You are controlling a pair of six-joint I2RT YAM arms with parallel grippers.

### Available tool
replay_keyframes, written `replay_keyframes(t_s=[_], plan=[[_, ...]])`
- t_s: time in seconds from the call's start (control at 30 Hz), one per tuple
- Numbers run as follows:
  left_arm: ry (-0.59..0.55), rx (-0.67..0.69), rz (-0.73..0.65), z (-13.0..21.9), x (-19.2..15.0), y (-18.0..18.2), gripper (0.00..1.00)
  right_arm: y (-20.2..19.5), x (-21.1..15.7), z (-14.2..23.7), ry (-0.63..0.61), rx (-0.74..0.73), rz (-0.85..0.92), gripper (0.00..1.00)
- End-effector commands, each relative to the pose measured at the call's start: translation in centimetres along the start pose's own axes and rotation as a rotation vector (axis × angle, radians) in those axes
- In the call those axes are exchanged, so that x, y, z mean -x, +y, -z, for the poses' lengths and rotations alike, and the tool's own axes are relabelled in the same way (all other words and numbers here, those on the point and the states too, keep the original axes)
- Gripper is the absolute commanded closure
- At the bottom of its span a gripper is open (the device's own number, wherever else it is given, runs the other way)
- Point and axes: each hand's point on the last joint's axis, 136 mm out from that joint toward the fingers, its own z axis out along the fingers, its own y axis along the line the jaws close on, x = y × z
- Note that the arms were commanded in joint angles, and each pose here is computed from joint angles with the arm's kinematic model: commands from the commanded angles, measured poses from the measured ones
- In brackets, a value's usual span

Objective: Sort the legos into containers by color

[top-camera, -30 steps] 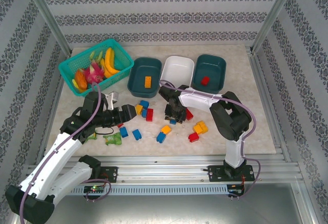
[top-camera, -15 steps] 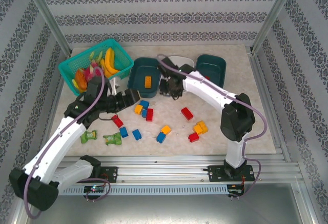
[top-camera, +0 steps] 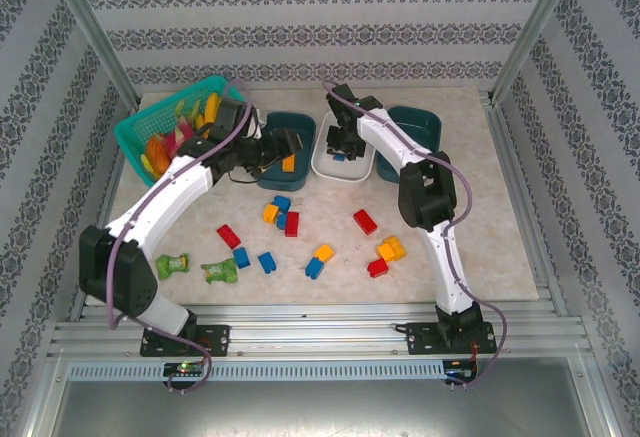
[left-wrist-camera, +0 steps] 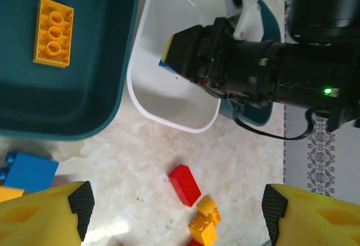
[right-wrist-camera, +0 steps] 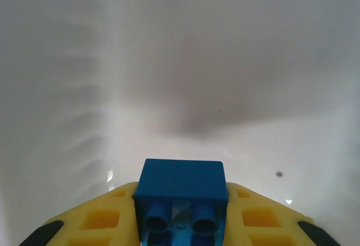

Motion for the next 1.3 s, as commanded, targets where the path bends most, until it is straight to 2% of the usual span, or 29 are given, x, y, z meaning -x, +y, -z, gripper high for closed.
replay_keyframes(t_s=[0.0, 0.13, 0.23, 0.43, 0.57, 0.7, 0.8, 0.93, 1.07, 1.17, 1.27], plan=[[-0.034, -0.024, -0.043, -0.5, 2.0, -0.9, 0.19, -0.3, 0.4, -0.1, 0.032, 0.004, -0.002, 0.74], [-0.018, -0.019, -0.038, -1.8, 2.3, -0.6, 0.19, -1.1, 0.3, -1.7, 0.073, -0.011, -0.025, 0.71], [-0.012, -0.015, -0.034, -2.3, 2.3, -0.4, 0.2, -1.3, 0.2, -1.9, 0.082, -0.012, -0.035, 0.59], [-0.014, -0.002, -0.032, -1.9, 2.1, -0.1, 0.2, -0.2, 1.3, 0.8, 0.03, 0.031, -0.026, 0.43], [-0.02, 0.017, -0.041, -0.8, 1.8, -0.1, 0.2, 1.5, 2.6, 4.9, -0.035, 0.096, -0.013, 0.42], [-0.03, 0.051, -0.064, 1.3, 1.2, 0.2, 0.21, 3.7, 3.6, 11.9, -0.161, 0.184, 0.036, 0.43], [-0.025, 0.091, -0.075, 3.1, 0.0, 1.0, 0.21, 4.8, 2.9, 16.9, -0.235, 0.238, 0.091, 0.44], [0.003, 0.147, -0.085, 5.3, -2.4, 2.9, 0.21, 5.8, -0.7, 21.6, -0.296, 0.316, 0.177, 0.44], [0.065, 0.239, -0.13, 6.4, -5.8, 6.5, 0.23, 6.7, -7.1, 23.3, -0.313, 0.472, 0.291, 0.44], [0.133, 0.295, -0.179, 5.9, -8.2, 9.2, 0.25, 6.6, -13.3, 21.9, -0.257, 0.633, 0.351, 0.43], [0.195, 0.324, -0.226, 4.5, -9.7, 11.3, 0.26, 5.7, -18.2, 20.0, -0.2, 0.713, 0.383, 0.43]])
